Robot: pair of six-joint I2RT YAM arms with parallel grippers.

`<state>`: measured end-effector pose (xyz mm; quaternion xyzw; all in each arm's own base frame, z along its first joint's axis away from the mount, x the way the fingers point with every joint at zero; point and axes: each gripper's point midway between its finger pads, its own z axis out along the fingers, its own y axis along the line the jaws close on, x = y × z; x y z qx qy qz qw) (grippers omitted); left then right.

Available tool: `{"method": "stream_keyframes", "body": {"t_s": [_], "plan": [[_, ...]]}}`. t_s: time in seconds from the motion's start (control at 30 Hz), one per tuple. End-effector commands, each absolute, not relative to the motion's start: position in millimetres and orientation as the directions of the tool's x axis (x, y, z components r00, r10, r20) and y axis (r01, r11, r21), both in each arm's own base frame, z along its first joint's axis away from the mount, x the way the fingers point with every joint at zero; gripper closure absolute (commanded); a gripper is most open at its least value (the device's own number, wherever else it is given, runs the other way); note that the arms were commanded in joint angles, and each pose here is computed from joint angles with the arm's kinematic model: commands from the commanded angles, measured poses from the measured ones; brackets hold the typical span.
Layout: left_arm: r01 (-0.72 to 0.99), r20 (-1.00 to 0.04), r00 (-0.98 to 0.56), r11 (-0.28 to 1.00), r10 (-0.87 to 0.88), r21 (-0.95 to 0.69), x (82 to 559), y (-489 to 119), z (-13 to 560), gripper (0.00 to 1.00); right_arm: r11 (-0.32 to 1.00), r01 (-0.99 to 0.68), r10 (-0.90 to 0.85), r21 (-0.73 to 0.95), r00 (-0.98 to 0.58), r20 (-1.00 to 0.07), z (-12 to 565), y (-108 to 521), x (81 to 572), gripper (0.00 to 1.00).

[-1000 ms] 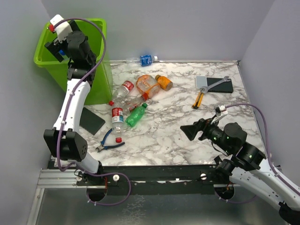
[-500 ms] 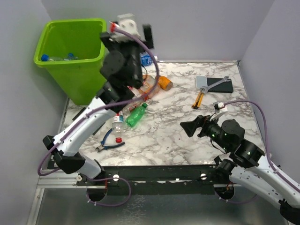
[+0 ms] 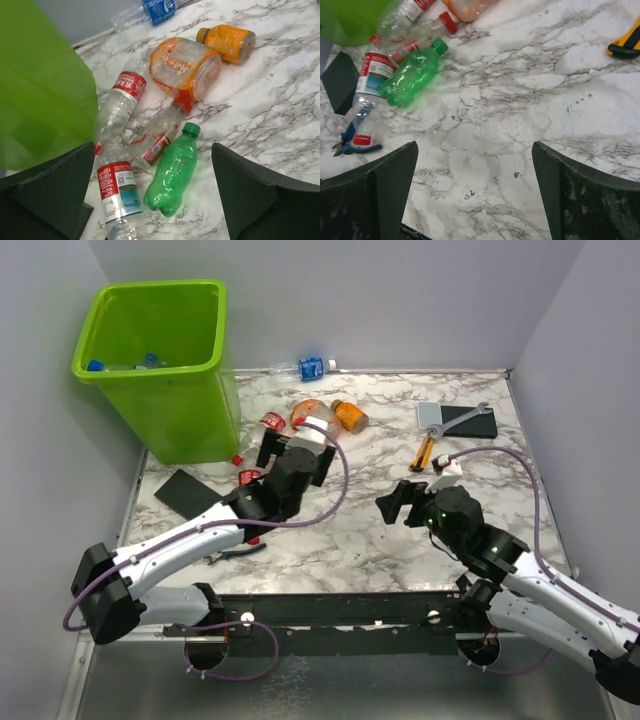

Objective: Put the plastic bottles in the bin
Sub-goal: Move the plastic bottle to the center of the board.

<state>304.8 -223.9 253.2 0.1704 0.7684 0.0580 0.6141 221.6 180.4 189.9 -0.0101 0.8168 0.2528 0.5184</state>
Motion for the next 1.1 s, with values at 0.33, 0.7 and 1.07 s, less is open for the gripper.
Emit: {"method": "stream_keyframes", "body": {"t_s": [0.33,0.7,1.07], "plan": [[0.28,-0.765,-0.628,0.959,0.145,-0.048,297,-200,112,0.01,0.878,-0.18,0.253,0.443,-0.612,-0.75,133,235,256,0.02],[0.228,-0.653,-0.735,0.973,0.184,0.018,303,-200,49,0.09,0.877,-0.211,0.241,0.432,-0.586,-0.774,149,220,244,0.02],[0.237,-0.64,-0.756,0.968,0.133,-0.079,298,-225,43,0.55,0.879,-0.202,0.254,0.431,-0.567,-0.784,155,205,235,0.02]]}}
